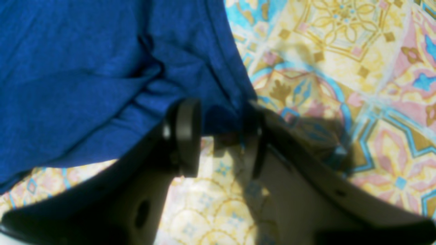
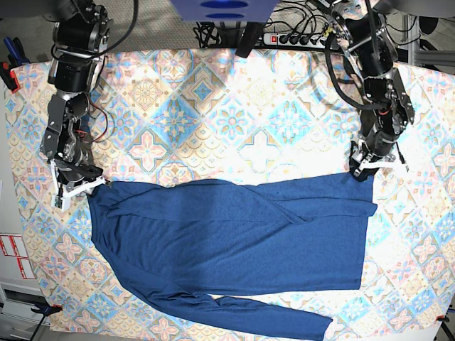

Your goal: Fold the T-shirt properly

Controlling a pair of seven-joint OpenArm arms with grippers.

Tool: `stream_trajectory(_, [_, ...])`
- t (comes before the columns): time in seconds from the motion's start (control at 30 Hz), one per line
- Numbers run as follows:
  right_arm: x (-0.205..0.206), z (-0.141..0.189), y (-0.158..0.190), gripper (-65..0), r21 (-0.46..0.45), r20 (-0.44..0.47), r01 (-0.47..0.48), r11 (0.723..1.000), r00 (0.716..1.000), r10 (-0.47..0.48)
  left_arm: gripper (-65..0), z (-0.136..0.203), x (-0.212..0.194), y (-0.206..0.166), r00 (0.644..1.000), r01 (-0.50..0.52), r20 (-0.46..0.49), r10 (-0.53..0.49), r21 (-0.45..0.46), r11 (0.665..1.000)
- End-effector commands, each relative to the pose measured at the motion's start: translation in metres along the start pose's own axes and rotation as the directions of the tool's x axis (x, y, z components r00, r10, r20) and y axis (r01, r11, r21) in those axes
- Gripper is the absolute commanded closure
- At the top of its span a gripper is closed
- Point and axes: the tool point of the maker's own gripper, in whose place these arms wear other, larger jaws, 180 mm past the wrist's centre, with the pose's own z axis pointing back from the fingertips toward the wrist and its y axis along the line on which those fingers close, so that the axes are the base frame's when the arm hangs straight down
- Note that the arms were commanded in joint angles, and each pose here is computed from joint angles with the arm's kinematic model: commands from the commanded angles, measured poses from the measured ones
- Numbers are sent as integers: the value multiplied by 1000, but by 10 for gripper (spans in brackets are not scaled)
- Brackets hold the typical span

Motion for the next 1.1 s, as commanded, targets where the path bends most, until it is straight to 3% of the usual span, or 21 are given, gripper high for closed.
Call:
stream_trajectory(0.0, [25, 2, -1, -203, 2, 63, -9, 1000, 998, 8, -232, -1, 8, -3, 1000, 6, 25, -6, -4, 1000])
stream_trajectory(0.17, [25, 2, -1, -203, 2, 63, -9, 1000, 998, 8, -234, -4, 14, -7, 998, 7, 60, -6, -8, 1000])
stream_trajectory(0.43, [26, 2, -1, -203, 2, 64, -9, 1000, 998, 9, -228, -27, 5, -23, 998, -65, 15, 65, -32, 997])
stream_trajectory(0.5, [26, 3, -1, -204, 2, 66, -10, 1000, 998, 10, -177, -27, 6, -24, 998, -66, 15, 66, -34, 997])
stream_trajectory(0.6, [22, 3, -3, -204, 0, 40, -2, 1000, 999, 2, -12, -28, 9, -26, 998, -63, 16, 64, -38, 997])
stream_trajectory(0.63, [20, 3, -2, -204, 1, 26, -2, 1000, 1000, 2, 0, -28, 9, -26, 998, -63, 15, 63, -37, 997])
stream_trajectory(0.83, [16, 2, 1, -206, 6, 1, 0, 1000, 1000, 0, 0, -27, 10, -24, 998, -61, 16, 61, -35, 998])
stream_trajectory(1.0, [20, -4, 14, -302, 52, 3, 78, 996, 997, -78, 0, -27, 10, -24, 998, -61, 16, 61, -35, 998])
stream_trajectory(1.07, [24, -9, 19, -310, 75, -3, 124, 989, 992, -124, 0, -27, 10, -24, 998, -61, 16, 61, -35, 998])
